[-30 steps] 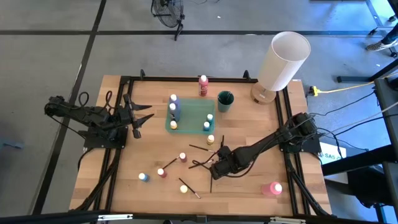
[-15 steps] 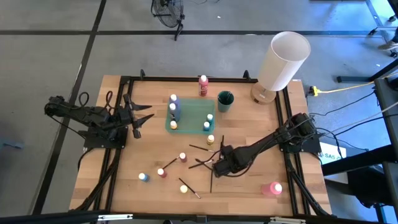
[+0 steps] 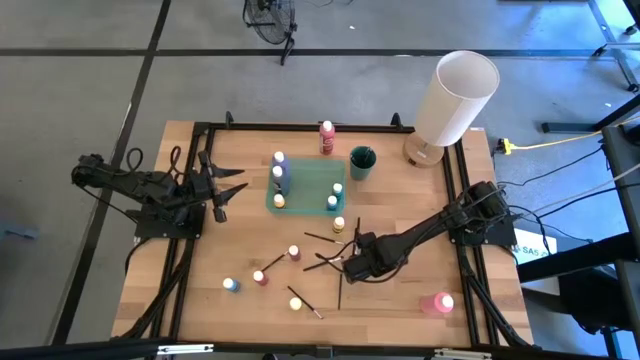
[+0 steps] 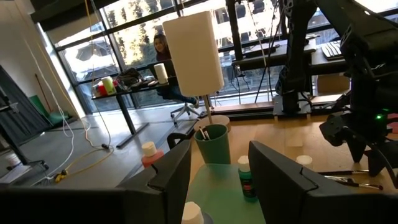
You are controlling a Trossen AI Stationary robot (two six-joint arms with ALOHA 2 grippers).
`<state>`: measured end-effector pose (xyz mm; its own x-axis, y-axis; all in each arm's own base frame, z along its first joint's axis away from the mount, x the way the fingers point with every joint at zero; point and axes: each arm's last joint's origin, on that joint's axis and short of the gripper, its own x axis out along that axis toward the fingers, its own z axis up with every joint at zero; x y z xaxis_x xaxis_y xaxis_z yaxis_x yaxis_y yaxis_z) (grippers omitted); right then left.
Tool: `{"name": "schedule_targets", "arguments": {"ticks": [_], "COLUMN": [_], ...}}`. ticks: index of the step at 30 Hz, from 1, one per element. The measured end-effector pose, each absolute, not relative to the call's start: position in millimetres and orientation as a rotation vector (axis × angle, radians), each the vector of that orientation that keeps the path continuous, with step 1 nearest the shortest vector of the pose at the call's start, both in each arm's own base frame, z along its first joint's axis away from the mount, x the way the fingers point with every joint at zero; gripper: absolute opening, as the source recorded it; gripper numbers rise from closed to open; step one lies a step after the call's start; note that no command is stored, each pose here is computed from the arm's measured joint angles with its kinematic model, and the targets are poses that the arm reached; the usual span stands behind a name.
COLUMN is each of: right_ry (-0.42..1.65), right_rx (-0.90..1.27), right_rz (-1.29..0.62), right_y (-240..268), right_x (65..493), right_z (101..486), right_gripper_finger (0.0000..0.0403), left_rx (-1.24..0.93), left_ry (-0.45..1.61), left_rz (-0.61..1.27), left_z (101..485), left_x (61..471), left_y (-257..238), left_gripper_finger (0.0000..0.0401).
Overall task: Pick & Place Paint Supplies
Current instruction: Put the black paint brush into the dark green cup
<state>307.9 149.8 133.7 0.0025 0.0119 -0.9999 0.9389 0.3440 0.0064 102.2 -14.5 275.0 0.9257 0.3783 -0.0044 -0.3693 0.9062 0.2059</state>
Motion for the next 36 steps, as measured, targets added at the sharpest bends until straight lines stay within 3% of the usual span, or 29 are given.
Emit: {"name": "schedule_targets", "arguments": {"ticks": [18,30,36], "right_ry": [1.39,1.402,1.404], "right_rx": [0.981,0.99,0.982], "right_rz": [-0.925,-0.908,-0.889], "right_y": [149.3,147.5,147.7], "right_x": [308.6,310.5,311.1], "right_z": [133.2,133.0,133.1], "right_gripper_finger": [0.0081,0.0015,0.0006], "left_rx": [0.204,0.203,0.203], "left_ry": [0.044,0.044,0.044], "left_rz": [0.386,0.386,0.386], "left_z": [275.0,275.0,275.0], "left_x": [102.2,102.2,102.2], "left_y": [-14.5,-14.5,-14.5], "left_gripper_finger": [0.0157,0.0157,0.0157]}}
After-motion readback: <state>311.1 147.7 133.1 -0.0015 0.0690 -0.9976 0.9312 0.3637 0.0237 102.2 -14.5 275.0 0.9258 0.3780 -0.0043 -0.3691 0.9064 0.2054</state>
